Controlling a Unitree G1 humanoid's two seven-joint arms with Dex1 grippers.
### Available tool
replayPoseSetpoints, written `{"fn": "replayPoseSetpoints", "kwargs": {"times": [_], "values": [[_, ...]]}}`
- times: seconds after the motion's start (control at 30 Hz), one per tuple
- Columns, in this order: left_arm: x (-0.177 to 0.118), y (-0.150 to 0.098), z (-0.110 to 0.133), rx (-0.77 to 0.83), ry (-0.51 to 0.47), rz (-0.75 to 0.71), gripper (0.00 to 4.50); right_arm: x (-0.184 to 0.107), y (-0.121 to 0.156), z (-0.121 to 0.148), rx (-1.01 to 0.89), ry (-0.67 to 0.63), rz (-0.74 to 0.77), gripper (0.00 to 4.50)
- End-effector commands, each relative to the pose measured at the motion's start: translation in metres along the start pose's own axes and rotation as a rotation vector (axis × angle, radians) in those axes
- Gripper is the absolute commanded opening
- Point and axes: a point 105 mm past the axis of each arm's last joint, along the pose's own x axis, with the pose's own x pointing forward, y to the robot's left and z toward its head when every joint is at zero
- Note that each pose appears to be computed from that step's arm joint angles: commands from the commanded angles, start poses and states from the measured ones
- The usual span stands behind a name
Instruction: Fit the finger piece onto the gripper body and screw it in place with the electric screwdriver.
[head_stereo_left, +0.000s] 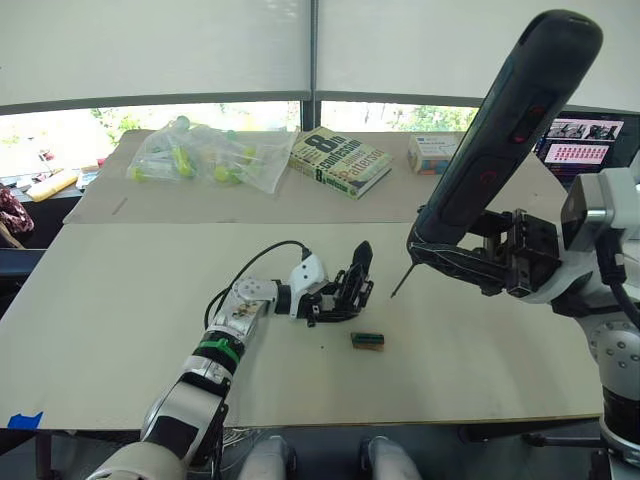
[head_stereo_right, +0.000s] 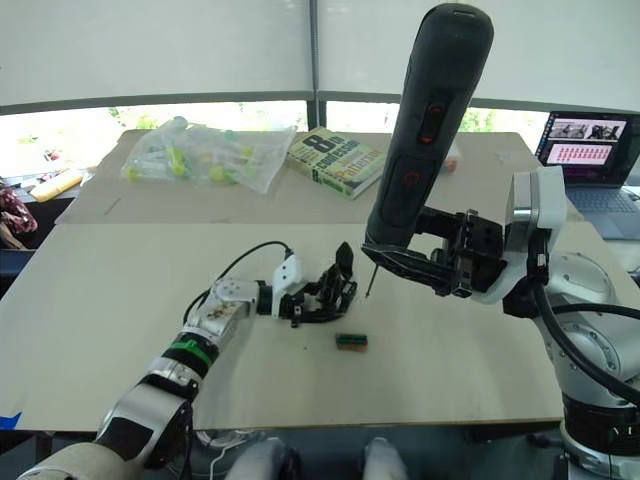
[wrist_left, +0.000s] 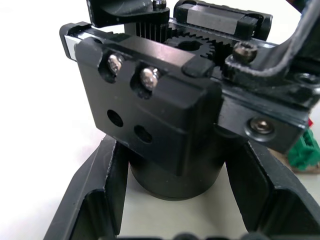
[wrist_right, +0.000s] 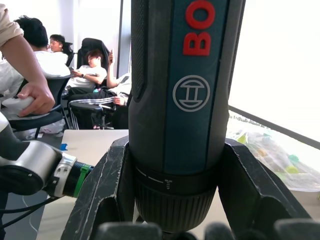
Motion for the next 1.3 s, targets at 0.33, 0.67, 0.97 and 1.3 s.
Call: {"fn": "replayPoseSetpoints", "kwargs": {"times": [0.33,0.67,0.97,1.3], "values": [[0.004,0.004,0.0,0.003,-0.03,0.026,3.71,-0.003,0.005,0.014,-0.047,-0.027,0.009,1.94],[-0.009,-0.009,0.011,0.01,-0.133,0.115,4.49,-0.004,0.004,0.013,-0.04,-0.023,0.013,1.94],[0.002,-0.026,0.012,-0.037,-0.102,0.189,4.49,-0.003,0.003,0.013,-0.036,-0.024,0.02,1.94],[0.007,-0.021,-0.007,-0.072,-0.028,0.252,4.49,-0.001,0.003,0.014,-0.039,-0.026,0.028,1.94]]}}
